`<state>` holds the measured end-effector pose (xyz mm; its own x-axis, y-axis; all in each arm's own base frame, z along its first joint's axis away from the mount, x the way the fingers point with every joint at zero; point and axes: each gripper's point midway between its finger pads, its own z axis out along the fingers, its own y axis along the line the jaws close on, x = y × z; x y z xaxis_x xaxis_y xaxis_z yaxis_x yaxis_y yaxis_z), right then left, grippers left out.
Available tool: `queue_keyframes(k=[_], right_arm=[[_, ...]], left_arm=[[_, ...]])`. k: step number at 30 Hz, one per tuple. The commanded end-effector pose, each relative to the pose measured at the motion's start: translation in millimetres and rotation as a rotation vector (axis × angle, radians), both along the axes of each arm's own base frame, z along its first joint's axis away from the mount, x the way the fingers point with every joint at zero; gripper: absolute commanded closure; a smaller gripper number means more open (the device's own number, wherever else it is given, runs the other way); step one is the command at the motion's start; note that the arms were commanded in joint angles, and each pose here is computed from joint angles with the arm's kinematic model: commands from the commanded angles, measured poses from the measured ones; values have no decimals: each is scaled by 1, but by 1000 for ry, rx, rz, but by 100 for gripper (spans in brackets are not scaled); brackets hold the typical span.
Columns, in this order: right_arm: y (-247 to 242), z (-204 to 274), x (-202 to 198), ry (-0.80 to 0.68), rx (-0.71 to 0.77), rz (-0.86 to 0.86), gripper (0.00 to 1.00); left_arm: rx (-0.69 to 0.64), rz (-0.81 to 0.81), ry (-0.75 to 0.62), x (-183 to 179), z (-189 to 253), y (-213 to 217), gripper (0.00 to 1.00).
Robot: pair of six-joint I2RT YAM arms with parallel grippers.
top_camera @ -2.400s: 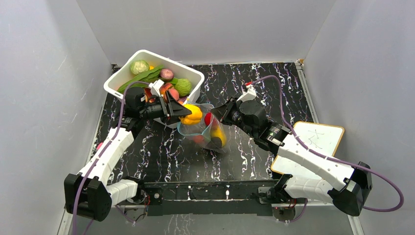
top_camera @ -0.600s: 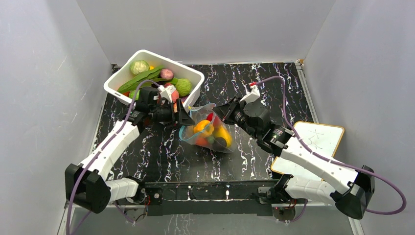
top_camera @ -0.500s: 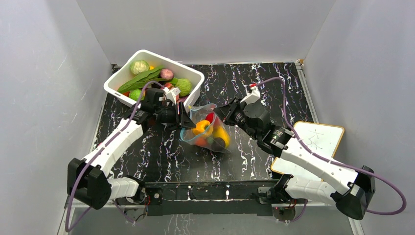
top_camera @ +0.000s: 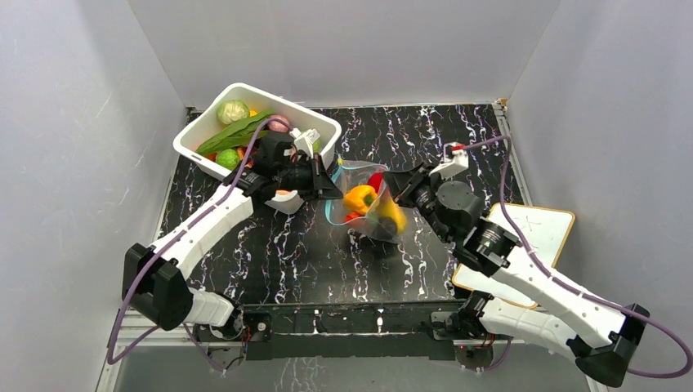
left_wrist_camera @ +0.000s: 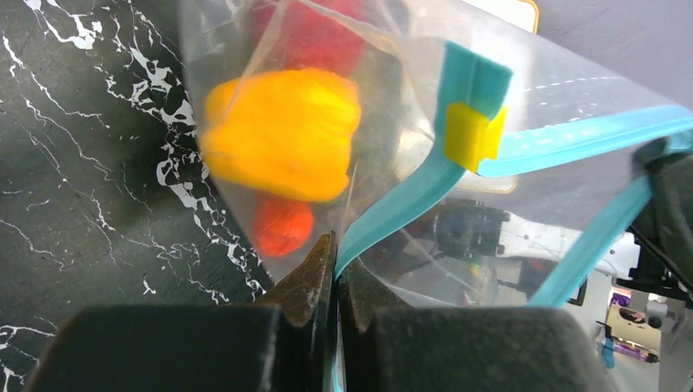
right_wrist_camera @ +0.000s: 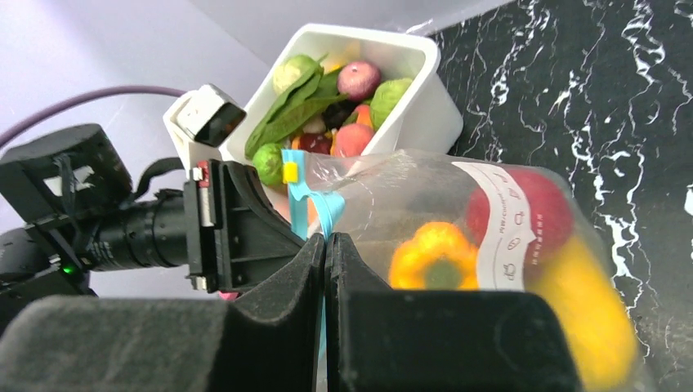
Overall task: Place the food in the zip-top bag and seal the zipper
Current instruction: Adjust the zipper food storage bag at the center of the board.
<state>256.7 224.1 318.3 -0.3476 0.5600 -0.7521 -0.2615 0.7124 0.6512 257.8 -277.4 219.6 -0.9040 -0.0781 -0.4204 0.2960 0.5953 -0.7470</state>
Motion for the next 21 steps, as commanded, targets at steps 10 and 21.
queue_keyframes(k=[10, 21], right_arm=[[2, -21, 11, -23, -15, -32, 100], [7, -22, 5, -34, 2, 14, 100]], left_arm=[[216, 178, -142, 43, -15, 23, 68], [535, 513, -401, 88, 27, 104, 17]])
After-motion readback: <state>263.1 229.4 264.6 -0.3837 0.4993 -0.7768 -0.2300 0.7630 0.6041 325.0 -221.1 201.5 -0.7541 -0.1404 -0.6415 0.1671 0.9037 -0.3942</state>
